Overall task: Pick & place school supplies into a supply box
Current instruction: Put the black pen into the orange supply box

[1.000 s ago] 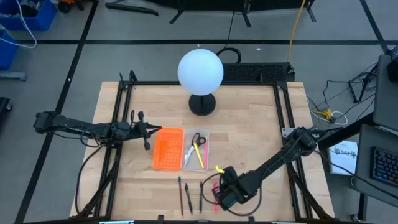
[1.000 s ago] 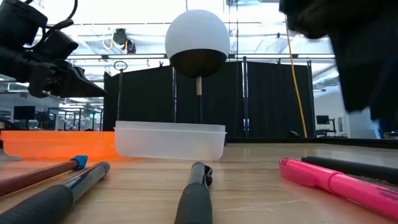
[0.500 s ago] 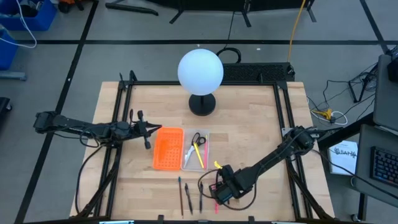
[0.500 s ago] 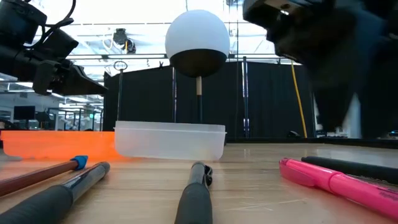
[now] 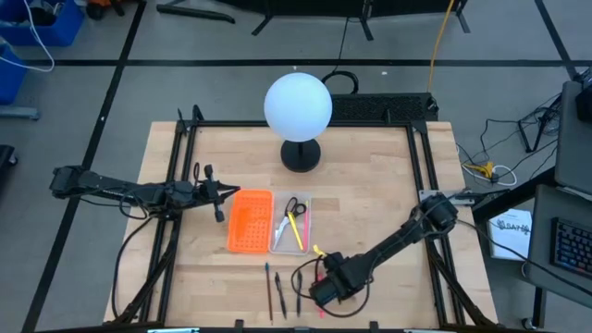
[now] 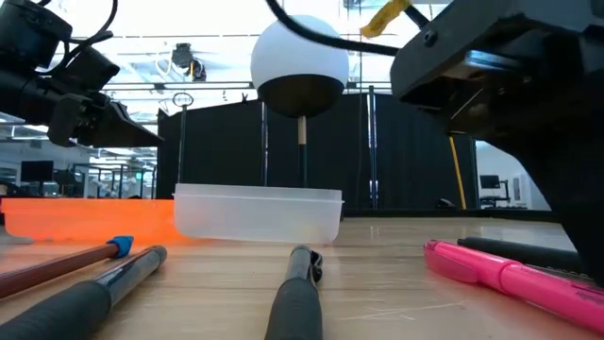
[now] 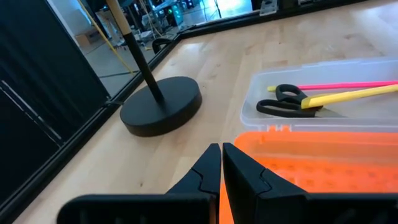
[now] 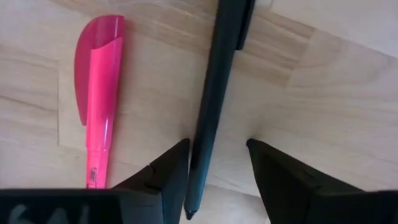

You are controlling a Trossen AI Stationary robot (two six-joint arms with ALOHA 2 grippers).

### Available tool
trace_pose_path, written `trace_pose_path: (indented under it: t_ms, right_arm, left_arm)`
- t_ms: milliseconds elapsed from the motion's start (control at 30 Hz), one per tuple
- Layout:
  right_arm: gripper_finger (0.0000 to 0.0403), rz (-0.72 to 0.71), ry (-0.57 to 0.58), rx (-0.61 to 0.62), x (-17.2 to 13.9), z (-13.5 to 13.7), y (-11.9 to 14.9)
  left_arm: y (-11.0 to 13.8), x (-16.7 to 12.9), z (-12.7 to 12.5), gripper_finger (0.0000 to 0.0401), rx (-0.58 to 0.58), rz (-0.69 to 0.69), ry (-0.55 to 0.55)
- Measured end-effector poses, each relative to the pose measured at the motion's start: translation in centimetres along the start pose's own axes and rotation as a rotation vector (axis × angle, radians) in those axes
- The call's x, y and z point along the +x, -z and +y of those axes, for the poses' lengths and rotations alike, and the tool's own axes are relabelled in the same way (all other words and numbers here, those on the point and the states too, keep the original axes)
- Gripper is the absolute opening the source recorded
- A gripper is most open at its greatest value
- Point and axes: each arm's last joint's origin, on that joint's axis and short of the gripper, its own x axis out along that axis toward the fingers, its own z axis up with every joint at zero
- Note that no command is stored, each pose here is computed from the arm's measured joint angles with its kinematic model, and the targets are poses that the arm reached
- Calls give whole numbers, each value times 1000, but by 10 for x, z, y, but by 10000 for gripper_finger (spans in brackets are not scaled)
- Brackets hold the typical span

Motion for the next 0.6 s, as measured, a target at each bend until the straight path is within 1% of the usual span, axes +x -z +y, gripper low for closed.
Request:
trace_pose_path:
  t_ms: [67, 133, 200, 367, 433, 500, 600]
  right_arm:
    - [153, 12, 28, -9, 2, -1, -3]
    - [133, 27, 47, -17, 3, -2, -6]
    - [105, 36, 45, -38, 1, -1, -8]
    - [24, 55, -4, -138, 0, 3, -7]
    - [19, 65, -16, -171, 0, 5, -8]
    - [24, 56, -22, -175, -2, 4, -8]
    - [33, 44, -39, -167, -12, 2, -8]
  left_arm:
    - [0, 0, 0, 26, 0, 0, 0]
    - [0, 0, 0, 26, 3, 0, 0]
    - [0, 0, 0, 26, 3, -1, 0]
    - [0, 0, 0, 26, -7, -1, 1]
    - [0, 0, 0, 26, -16, -2, 7]
    - [0, 0, 0, 26, -28, -2, 7]
    - [0, 0, 0, 26, -29, -3, 7]
